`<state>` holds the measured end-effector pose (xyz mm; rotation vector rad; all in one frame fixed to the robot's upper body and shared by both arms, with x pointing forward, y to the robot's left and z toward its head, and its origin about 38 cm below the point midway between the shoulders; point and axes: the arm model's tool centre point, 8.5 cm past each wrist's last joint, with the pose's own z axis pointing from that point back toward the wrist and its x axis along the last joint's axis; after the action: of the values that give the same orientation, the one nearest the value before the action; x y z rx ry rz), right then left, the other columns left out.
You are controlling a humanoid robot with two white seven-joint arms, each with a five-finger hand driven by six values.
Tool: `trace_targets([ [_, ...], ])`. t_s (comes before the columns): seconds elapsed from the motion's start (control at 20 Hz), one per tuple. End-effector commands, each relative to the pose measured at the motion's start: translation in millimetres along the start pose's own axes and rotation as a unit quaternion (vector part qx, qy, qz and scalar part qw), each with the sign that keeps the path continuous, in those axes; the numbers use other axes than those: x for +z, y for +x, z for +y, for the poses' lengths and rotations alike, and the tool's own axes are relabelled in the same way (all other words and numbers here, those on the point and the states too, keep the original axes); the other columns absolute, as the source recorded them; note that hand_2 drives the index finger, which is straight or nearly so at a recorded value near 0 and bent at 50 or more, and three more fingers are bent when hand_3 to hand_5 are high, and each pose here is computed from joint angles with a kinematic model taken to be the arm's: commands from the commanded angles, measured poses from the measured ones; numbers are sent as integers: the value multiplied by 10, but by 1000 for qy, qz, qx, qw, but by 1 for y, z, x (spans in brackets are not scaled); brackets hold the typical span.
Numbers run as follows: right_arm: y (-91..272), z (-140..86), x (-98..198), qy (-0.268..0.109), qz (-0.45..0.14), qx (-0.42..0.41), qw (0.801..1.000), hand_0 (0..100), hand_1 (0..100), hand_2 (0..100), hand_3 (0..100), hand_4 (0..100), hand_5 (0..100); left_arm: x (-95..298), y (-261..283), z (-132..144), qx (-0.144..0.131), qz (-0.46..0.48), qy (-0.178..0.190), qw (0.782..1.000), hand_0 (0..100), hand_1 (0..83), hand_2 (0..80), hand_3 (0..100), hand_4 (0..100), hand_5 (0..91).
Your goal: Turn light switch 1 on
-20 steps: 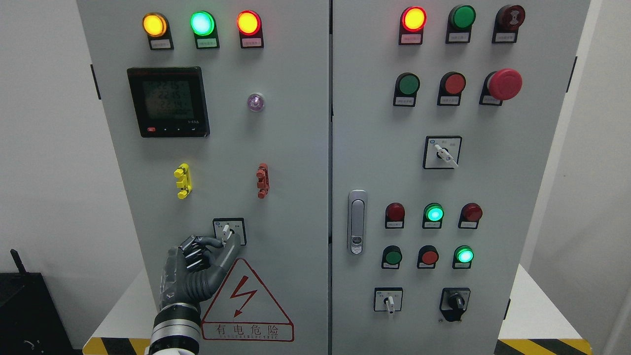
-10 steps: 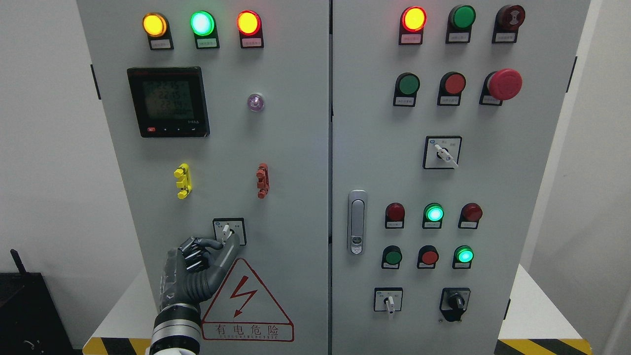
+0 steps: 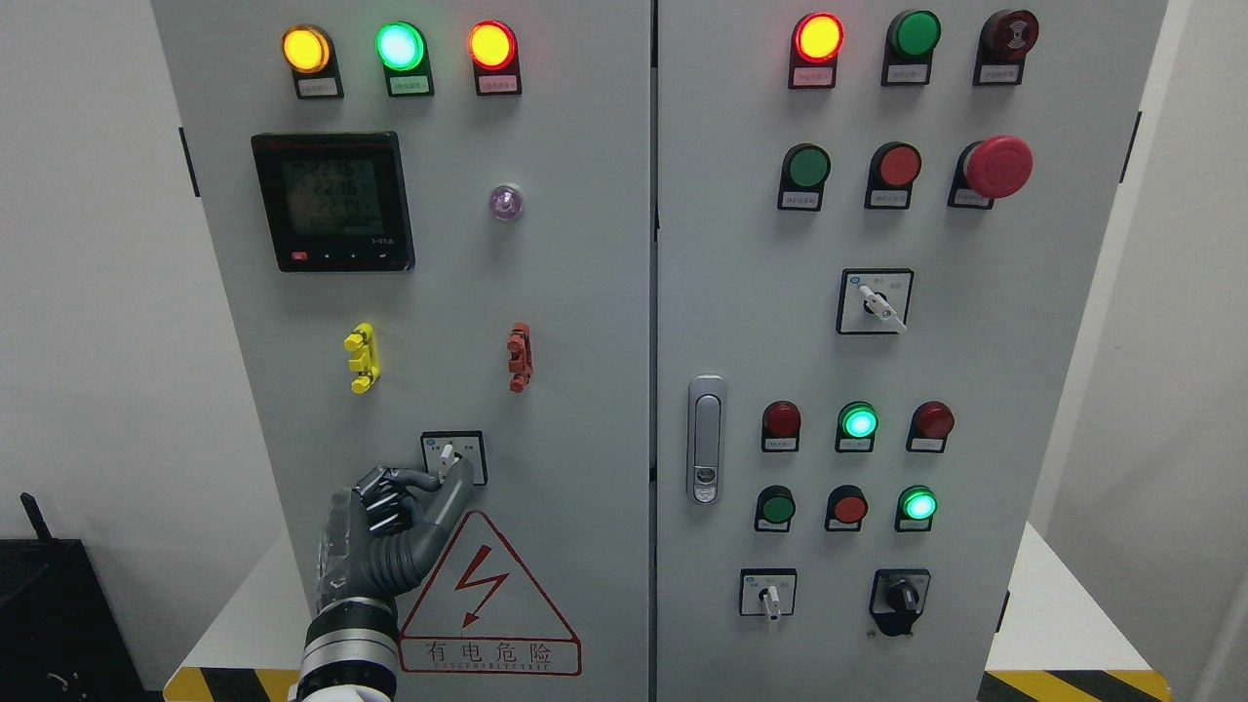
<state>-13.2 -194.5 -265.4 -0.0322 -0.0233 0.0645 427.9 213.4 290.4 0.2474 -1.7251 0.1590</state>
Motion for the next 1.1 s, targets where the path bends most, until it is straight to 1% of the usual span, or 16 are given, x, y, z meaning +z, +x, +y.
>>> trace_targets([
  [0.0, 0, 0, 0, 1, 1, -12, 1000, 0, 0, 0, 0, 0, 0, -1, 3, -1, 0, -2, 0, 1000, 103, 663, 617, 993, 1000, 880],
  [0.55, 0, 0, 0, 1, 1, -12, 1000, 0, 0, 0, 0, 0, 0, -1, 1, -3, 1, 2, -1, 1000, 105, 655, 621, 1000, 1000, 879],
  [1.05, 0, 0, 0, 1, 1, -12, 1000, 0, 0, 0, 0, 0, 0, -2, 3, -4, -3, 0, 1, 1000, 158, 659, 626, 1000, 1000, 880],
])
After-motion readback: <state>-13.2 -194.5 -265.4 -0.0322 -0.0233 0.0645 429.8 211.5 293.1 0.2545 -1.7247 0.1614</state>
